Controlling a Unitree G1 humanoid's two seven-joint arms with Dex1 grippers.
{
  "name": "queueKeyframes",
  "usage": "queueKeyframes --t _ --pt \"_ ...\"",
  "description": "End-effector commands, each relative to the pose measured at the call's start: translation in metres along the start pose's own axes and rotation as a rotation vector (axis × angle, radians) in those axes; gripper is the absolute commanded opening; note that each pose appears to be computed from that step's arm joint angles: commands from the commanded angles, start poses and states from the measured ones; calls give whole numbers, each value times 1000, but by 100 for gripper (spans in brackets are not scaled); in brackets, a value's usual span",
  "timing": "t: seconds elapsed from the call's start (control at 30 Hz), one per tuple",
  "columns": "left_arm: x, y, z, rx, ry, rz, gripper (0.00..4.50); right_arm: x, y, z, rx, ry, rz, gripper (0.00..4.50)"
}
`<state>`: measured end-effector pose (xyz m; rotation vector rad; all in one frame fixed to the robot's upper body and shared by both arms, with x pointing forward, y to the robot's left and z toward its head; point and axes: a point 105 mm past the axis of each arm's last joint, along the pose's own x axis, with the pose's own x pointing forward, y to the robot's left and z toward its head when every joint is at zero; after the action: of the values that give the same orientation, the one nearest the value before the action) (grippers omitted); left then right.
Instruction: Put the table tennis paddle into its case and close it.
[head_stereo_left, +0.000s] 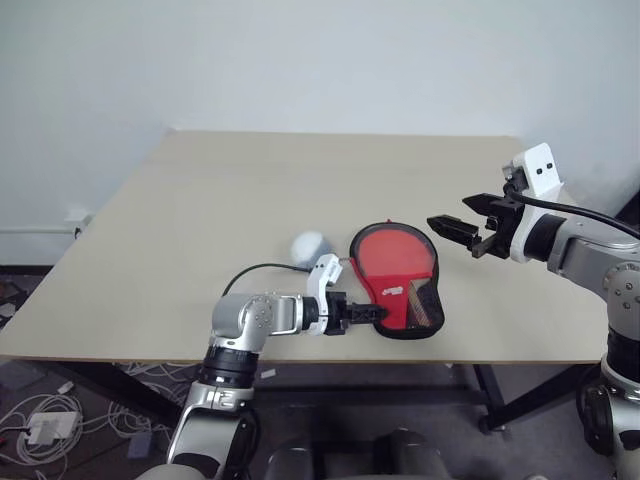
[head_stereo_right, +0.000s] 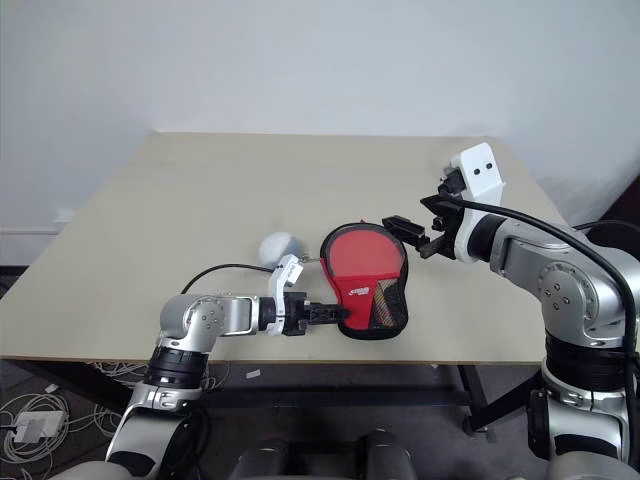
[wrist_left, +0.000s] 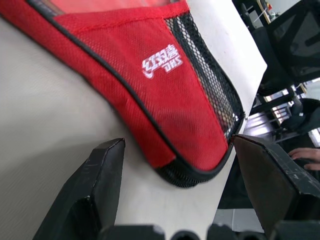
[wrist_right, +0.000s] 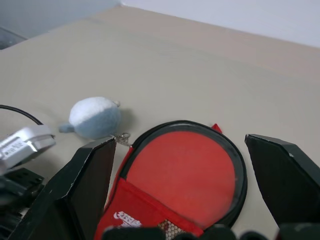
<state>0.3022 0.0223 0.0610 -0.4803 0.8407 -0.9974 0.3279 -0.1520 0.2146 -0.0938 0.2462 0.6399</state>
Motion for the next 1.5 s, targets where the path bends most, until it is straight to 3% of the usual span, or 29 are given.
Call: queueKeyframes --t 0.03,0.6,0.73,0.93,1.0,1.13,1.5 --pt "7 -7 6 2 2 -20 360 -3 3 16 -30 -57 -4 450" --pt "25 -10 9 -36 42 -1 360 1 4 20 -27 -67 -3 450" --pt "22 -3 4 -43 88 36 274 2 5 22 -31 -71 0 450" --pt "18 5 -2 -23 143 70 59 3 5 24 -33 -77 5 450" --pt "17 7 -2 -12 149 72 6 4 6 25 -33 -79 6 450" --pt "18 -4 -1 39 170 22 6 5 6 25 -33 -81 6 450" --pt "13 -81 5 97 220 -243 6 4 8 22 -46 -59 21 450"
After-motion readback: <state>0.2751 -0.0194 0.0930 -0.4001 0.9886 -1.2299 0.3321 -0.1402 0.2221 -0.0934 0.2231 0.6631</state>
